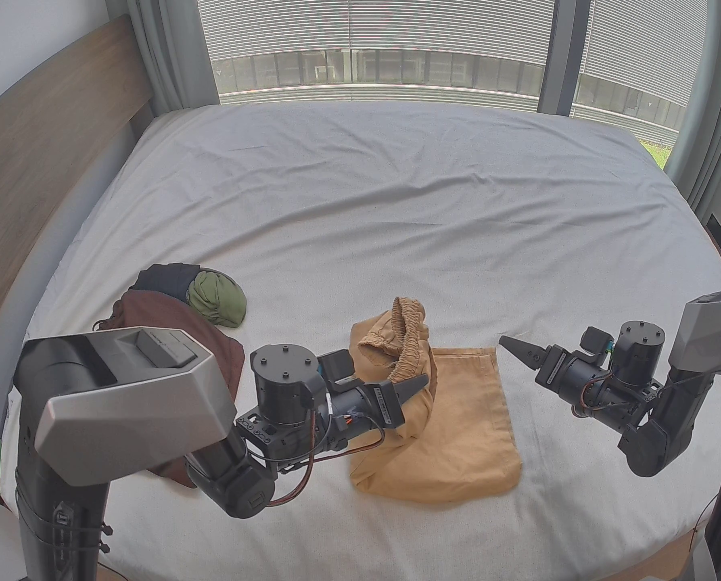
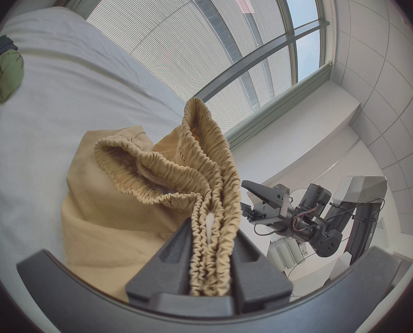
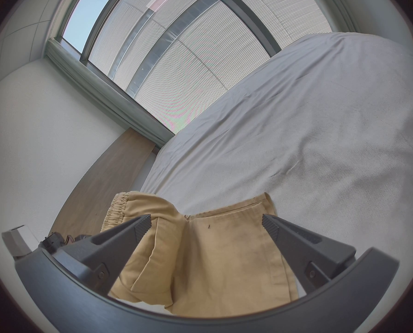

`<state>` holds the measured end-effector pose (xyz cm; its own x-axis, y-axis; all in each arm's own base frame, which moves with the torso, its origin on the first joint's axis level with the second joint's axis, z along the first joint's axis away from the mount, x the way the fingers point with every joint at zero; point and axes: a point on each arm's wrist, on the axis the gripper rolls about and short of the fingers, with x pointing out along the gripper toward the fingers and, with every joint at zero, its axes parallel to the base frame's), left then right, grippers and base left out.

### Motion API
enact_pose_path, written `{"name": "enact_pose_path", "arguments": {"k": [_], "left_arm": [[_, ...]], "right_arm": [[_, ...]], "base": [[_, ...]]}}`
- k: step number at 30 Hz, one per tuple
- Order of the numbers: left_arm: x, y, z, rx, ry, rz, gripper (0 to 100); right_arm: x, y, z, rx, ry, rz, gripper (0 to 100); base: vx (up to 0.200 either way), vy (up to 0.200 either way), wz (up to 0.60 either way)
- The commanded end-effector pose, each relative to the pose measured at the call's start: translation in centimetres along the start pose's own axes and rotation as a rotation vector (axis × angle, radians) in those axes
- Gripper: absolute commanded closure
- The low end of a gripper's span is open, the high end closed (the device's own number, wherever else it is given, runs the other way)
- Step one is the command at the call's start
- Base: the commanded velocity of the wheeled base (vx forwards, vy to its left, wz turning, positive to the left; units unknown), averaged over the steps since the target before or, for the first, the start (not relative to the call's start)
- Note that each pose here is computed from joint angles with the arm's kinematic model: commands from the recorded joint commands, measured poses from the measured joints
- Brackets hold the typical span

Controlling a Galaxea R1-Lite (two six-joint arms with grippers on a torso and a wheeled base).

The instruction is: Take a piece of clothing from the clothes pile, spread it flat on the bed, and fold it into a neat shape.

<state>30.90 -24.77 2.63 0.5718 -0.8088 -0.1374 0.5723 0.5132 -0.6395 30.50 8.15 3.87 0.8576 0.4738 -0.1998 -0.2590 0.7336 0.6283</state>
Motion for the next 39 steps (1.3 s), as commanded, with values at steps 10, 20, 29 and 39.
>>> {"name": "enact_pose_path", "arguments": {"k": [10, 20, 29, 39], "left_arm": [[2.3, -1.4, -2.4, -0.027, 0.071, -0.036, 100], [3.0, -1.5, -3.4, -0.028, 0.100, -0.038, 100], [3.2, -1.1, -3.3, -0.029, 0.104, -0.021, 0], [2.7, 0.0, -2.5, -0.017, 0.038, 0.056, 0]], "right_arm": [[0.1, -0.6, 0.6, 0.005, -0.024, -0.011, 0], [0.2, -0.8, 0.7, 0.007, -0.027, -0.014, 0], [0.1, -0.9, 0.7, 0.007, -0.026, -0.015, 0], [0.2, -0.9, -0.2, 0.013, 0.009, -0.022, 0]], "base": [[0.000, 0.000, 0.00], [0.000, 0.000, 0.00], [0.000, 0.000, 0.00], [0.000, 0.000, 0.00]]}}
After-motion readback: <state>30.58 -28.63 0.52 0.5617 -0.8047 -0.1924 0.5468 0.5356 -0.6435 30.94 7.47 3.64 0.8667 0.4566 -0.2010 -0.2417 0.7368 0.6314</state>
